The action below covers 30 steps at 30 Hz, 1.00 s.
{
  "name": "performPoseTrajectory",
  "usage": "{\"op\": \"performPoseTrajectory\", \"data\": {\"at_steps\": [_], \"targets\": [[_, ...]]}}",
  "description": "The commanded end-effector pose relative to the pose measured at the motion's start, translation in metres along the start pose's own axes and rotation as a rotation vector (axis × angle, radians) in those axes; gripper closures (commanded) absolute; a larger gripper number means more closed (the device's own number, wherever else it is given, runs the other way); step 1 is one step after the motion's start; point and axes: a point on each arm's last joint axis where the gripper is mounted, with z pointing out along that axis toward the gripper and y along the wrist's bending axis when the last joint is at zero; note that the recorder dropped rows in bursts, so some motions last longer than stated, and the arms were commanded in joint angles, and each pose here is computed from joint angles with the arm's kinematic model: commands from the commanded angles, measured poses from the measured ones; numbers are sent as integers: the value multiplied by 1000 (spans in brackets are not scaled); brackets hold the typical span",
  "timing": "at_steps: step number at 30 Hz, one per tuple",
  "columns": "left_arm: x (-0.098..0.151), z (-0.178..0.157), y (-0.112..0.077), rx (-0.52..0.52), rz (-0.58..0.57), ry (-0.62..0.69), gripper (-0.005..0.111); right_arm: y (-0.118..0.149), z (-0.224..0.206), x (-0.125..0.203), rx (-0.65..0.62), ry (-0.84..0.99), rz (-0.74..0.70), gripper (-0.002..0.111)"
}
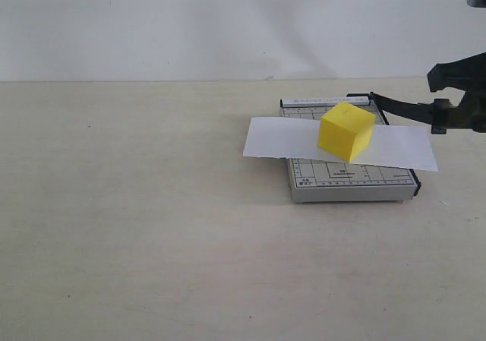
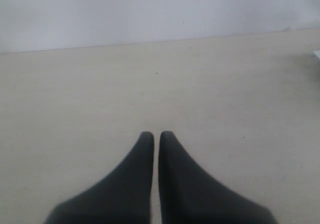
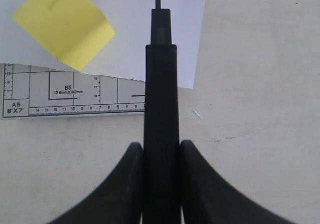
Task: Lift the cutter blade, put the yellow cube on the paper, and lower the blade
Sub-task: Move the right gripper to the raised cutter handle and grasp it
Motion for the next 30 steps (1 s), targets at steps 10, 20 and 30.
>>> {"op": "performPoseTrajectory", "data": {"at_steps": [10, 20, 30], "targets": [[-1, 0, 2, -20, -168, -22, 102, 0, 24, 28, -25, 72, 23, 109], [-1, 0, 2, -21, -92, -22, 102, -2, 49, 61, -31, 145, 34, 109], [0, 0, 2, -20, -81, -15, 102, 2, 67, 78, -94, 216, -9, 109]]}}
